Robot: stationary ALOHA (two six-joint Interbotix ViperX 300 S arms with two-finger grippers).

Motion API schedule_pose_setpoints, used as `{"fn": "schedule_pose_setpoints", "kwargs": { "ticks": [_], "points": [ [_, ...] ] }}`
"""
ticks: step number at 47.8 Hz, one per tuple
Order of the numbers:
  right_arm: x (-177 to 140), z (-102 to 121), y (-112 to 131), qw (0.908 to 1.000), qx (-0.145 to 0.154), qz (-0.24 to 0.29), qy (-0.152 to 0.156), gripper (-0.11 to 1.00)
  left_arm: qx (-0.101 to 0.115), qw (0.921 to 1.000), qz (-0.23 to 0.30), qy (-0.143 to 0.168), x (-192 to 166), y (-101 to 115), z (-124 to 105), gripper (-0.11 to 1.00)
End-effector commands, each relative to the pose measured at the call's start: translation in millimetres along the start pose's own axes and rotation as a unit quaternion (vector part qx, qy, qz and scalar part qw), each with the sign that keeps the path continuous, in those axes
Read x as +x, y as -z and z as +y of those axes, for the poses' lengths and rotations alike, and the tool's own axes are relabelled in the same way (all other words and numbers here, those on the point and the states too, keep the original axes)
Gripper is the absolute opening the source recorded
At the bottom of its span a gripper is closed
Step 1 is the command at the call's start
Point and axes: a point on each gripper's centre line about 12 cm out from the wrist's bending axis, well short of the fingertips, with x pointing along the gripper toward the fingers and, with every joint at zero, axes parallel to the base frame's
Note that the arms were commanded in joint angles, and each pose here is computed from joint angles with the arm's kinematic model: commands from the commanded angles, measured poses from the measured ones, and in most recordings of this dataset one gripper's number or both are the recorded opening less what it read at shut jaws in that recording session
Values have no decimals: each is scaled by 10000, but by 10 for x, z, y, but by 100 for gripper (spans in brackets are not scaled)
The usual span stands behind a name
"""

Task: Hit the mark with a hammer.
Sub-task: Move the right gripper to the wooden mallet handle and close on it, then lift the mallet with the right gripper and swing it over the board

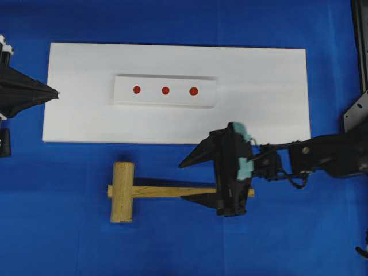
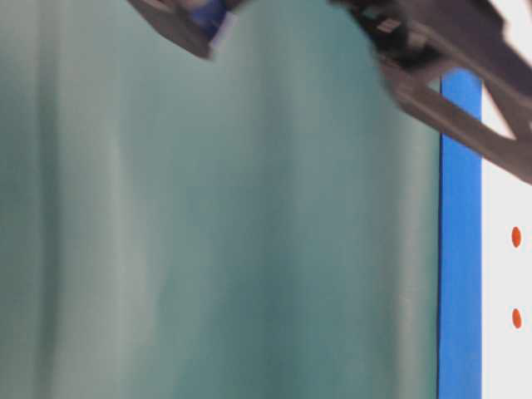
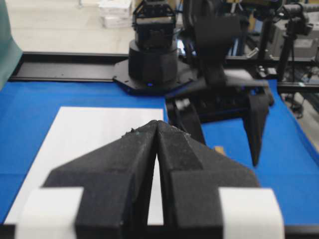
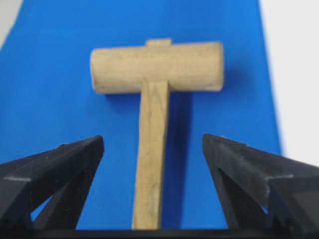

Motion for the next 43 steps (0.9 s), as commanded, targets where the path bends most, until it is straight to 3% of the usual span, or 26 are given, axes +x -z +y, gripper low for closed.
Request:
{"fn": "schedule_pose_setpoints", "kwargs": {
  "ticks": [1,8,19,31,34,43],
  "points": [
    [135,47,-21,9999,98,-101,4,91,1,10000,-39,-17,10,-29,6,0],
    [360,24,186,9994,268,120,181,91,1,10000,-23,-25,8,-16,9,0],
    [553,18,409,9986,283,362,273,91,8,10000,0,-23,5,-8,9,0],
    [649,7,465,9985,242,394,298,88,9,10000,38,-31,5,1,12,0],
    [649,7,465,9985,234,394,297,79,2,10000,45,-54,3,7,21,0],
    [641,11,411,9989,196,335,280,23,3,10000,37,-84,4,1,33,0]
  ]
}}
